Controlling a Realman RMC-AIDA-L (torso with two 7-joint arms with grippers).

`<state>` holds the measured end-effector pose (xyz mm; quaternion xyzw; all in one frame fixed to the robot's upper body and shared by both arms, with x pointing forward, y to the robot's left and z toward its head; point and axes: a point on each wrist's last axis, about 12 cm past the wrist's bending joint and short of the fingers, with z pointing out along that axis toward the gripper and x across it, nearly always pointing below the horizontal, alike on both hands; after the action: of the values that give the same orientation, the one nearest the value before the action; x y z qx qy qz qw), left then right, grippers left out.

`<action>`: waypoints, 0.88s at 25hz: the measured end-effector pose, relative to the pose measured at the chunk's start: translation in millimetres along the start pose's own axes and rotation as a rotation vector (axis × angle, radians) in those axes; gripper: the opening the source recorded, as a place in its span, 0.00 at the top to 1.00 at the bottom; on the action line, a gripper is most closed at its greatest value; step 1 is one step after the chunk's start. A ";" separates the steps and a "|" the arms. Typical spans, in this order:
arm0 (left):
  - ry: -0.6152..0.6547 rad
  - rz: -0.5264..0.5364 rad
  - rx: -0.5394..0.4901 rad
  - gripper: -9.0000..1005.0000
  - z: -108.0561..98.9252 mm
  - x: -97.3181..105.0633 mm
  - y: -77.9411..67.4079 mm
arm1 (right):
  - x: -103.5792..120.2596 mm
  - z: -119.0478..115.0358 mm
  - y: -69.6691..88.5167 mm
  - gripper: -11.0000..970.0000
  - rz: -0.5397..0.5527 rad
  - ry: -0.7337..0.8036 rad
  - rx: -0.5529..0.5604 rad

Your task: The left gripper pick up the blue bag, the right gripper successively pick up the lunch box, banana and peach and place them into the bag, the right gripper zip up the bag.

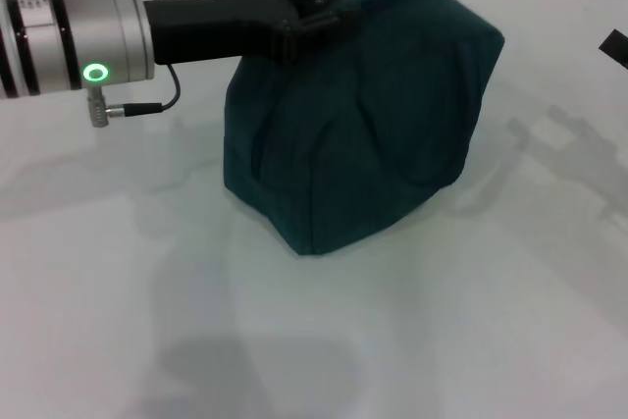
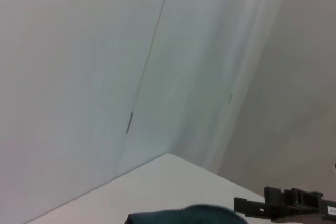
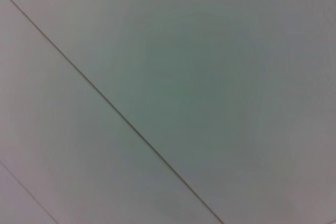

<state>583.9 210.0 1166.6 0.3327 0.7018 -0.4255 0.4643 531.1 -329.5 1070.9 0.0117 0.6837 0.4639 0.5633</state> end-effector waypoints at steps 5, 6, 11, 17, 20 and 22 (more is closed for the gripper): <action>-0.003 0.014 0.005 0.77 1.0 1.7 -1.1 | -0.7 2.5 2.2 0.11 -0.003 -0.007 -0.016; -0.005 0.014 0.005 0.73 1.1 1.9 -1.3 | -1.3 3.2 3.0 0.11 -0.005 -0.009 -0.023; -0.020 0.009 0.006 0.53 0.0 0.2 -1.1 | -4.5 4.3 6.8 0.11 -0.012 -0.014 -0.060; -0.024 0.010 0.017 0.29 0.9 -1.7 -2.1 | -7.1 3.4 9.3 0.11 -0.019 -0.016 -0.085; -0.037 0.011 0.037 0.22 0.8 -4.6 -4.3 | -10.5 3.0 12.4 0.11 -0.039 -0.022 -0.114; -0.074 0.011 0.077 0.19 -2.0 -10.0 -8.7 | -14.5 1.3 18.0 0.11 -0.076 -0.032 -0.162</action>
<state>579.1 207.5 1178.9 0.3383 0.6654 -0.4617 0.4793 528.3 -326.2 1093.6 -0.0523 0.6349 0.4956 0.5904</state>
